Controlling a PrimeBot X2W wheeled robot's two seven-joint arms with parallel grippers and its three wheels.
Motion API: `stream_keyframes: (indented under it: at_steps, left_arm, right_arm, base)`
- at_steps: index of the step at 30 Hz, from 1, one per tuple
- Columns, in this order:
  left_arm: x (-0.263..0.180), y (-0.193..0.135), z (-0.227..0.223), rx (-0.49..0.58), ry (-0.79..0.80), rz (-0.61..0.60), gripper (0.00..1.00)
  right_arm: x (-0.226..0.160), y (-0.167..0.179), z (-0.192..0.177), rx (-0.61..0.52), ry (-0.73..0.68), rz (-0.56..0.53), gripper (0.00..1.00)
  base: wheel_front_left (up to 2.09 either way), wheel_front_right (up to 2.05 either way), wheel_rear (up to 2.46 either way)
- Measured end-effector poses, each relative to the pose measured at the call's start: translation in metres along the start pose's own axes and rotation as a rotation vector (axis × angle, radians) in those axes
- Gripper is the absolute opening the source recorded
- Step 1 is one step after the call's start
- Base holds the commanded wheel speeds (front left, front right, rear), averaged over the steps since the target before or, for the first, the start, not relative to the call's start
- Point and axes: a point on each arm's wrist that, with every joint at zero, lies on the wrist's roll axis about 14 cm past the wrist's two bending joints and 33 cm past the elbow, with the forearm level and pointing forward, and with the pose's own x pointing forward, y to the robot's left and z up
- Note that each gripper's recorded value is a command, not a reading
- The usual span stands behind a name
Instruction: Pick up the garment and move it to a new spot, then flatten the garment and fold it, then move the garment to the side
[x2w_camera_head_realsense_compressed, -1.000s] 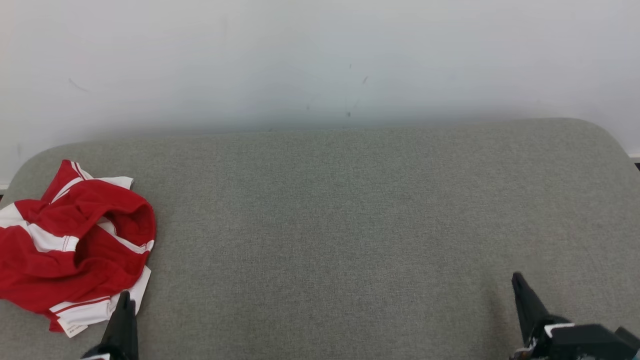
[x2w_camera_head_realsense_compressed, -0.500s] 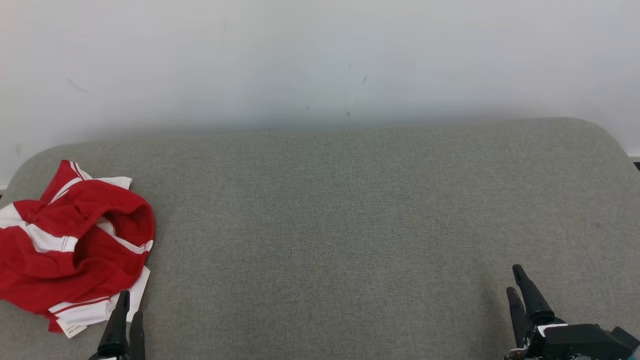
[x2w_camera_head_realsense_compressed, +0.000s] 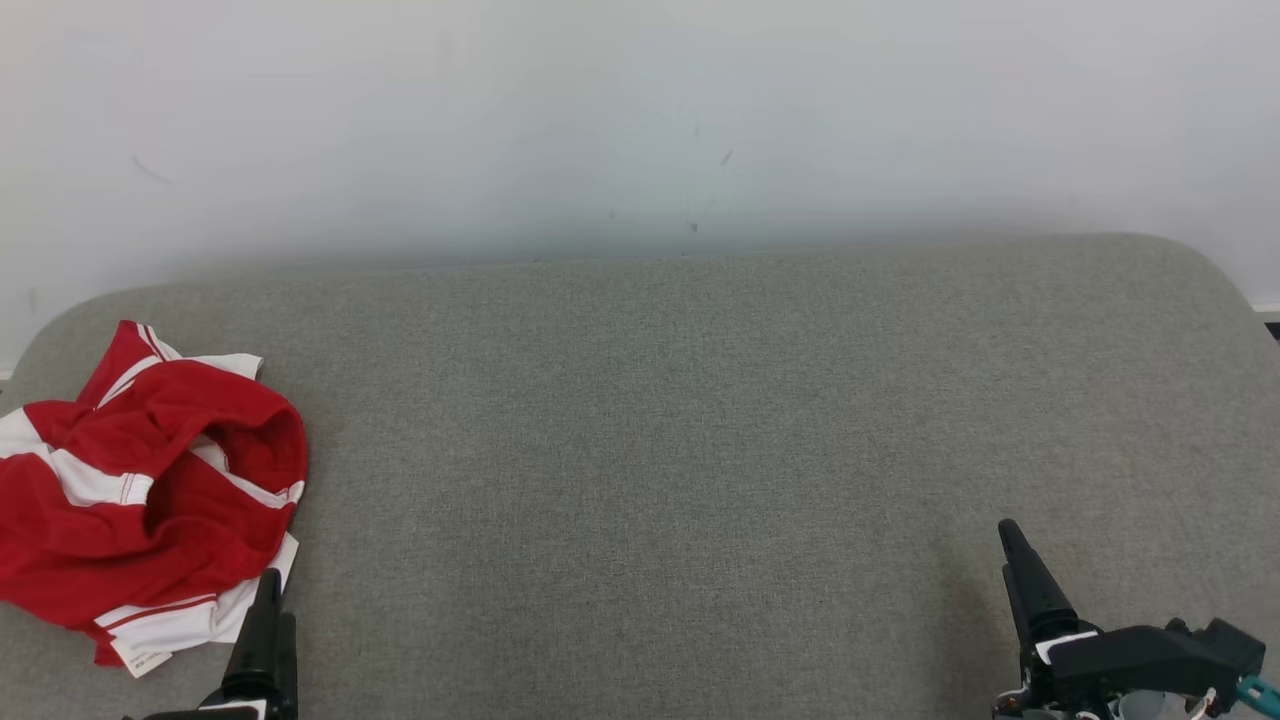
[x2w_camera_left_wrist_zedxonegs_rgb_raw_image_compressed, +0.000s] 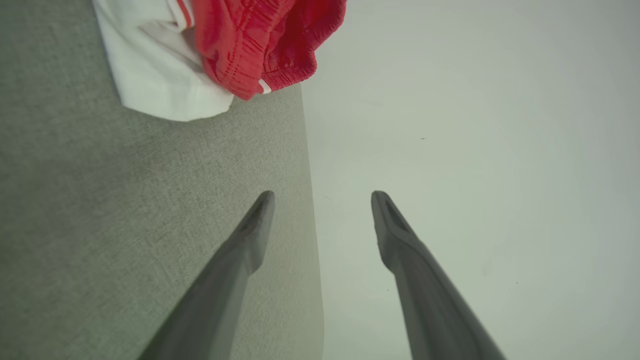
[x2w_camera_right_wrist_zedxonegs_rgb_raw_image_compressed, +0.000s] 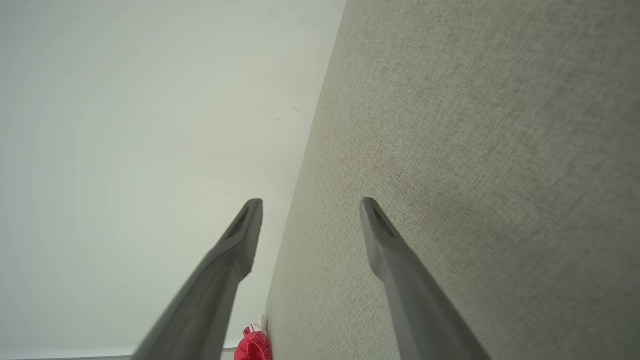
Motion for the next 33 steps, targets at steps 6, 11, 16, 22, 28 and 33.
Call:
stream_keyframes:
  at_steps: [6,11,16,22,28,33]
  left_arm:
    - [0.002,0.004,-0.003,0.099,0.009,0.024,1.0]
    - [0.003,0.005,-0.006,0.187,0.019,0.041,1.0]
    - [0.004,0.007,-0.006,0.266,0.019,0.058,1.0]
    - [0.006,0.004,-0.005,0.374,0.016,0.056,1.0]
    - [0.009,0.001,-0.009,0.495,0.022,0.05,1.0]
    - [0.009,0.002,-0.008,0.621,0.023,0.05,1.0]
  right_arm:
    - [0.004,0.004,-0.003,-0.112,0.013,-0.001,1.0]
    - [0.007,0.006,-0.003,-0.202,0.014,-0.009,1.0]
    - [0.007,0.003,-0.005,-0.287,0.019,-0.02,1.0]
    - [0.01,0.01,-0.006,-0.409,0.024,-0.005,1.0]
    - [0.012,0.012,-0.01,-0.524,0.027,0.0,1.0]
    - [0.013,0.011,-0.011,-0.625,0.026,0.001,1.0]
  base:
    - [0.0,0.0,0.0]
    - [0.0,0.0,0.0]
    - [0.0,0.0,0.0]
    - [0.0,0.0,0.0]
    - [0.0,0.0,0.0]
    - [0.0,0.0,0.0]
